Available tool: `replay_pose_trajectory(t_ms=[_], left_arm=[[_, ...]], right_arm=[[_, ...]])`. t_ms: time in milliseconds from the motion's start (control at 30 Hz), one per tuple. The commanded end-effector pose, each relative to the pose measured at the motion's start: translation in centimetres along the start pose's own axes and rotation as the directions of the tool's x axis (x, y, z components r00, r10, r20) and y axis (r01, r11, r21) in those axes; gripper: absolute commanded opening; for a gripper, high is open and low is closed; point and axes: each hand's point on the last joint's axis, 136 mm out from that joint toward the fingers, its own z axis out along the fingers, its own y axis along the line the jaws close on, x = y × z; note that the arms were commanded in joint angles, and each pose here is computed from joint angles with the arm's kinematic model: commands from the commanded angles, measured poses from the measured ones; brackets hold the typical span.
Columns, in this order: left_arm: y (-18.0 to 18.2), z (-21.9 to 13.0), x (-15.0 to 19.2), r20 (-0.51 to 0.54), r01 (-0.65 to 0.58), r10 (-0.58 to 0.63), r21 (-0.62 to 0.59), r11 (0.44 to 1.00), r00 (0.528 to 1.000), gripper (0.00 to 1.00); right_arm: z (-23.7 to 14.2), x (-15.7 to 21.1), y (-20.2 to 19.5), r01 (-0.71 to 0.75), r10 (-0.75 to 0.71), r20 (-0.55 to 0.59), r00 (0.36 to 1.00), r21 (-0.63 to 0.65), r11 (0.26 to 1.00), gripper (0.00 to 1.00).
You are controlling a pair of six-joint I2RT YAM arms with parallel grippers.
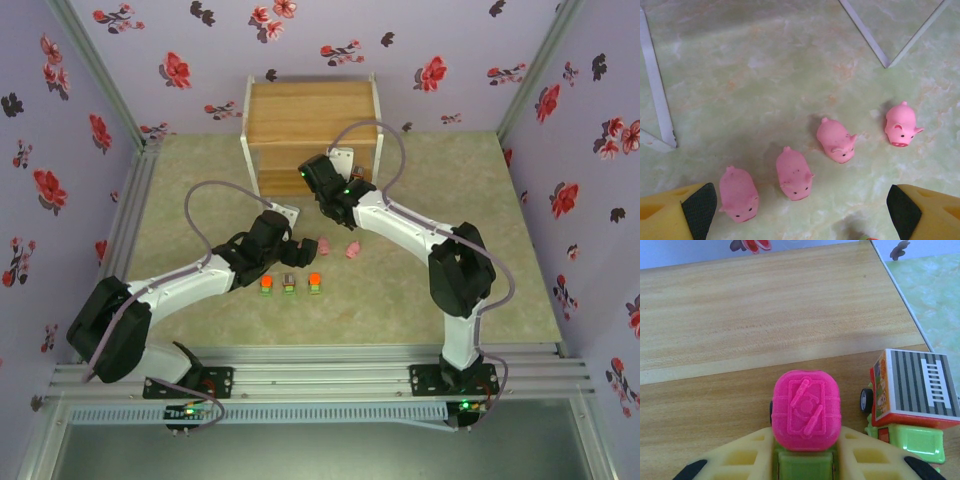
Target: Place and organize the plastic toys onto the shelf
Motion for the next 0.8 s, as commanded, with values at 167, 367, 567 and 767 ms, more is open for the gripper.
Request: replay_pose_trajectory(t_ms=[167,367,567,767], left_arm=[[0.1,0.1,-0.2,0.005,-0.002,0.002,0.006,1.000,1.000,0.92],[0.1,0.1,-0.2,0.004,-0.002,0.002,0.005,1.000,1.000,0.92],[0.1,0.1,-0.2,0.004,-0.002,0.002,0.006,1.000,1.000,0.92],[0.1,0.1,-0.2,0.006,-0.002,0.002,0.005,1.000,1.000,0.92]], right_arm=[[0.3,-1.0,-0.9,0.004,-0.006,0.032,0.999,0.054,0.999,0.00],[0.3,-0.2,-1.5,0.006,-0.008,0.024,1.000,0.065,0.998,0.00],[0.3,0.3,-1.9,0.009,-0.010,0.017,1.000,0.072,0.997,0.01],[0.2,0.3,-2.1,0.009,-0.010,0.017,1.000,0.073,0.997,0.02]])
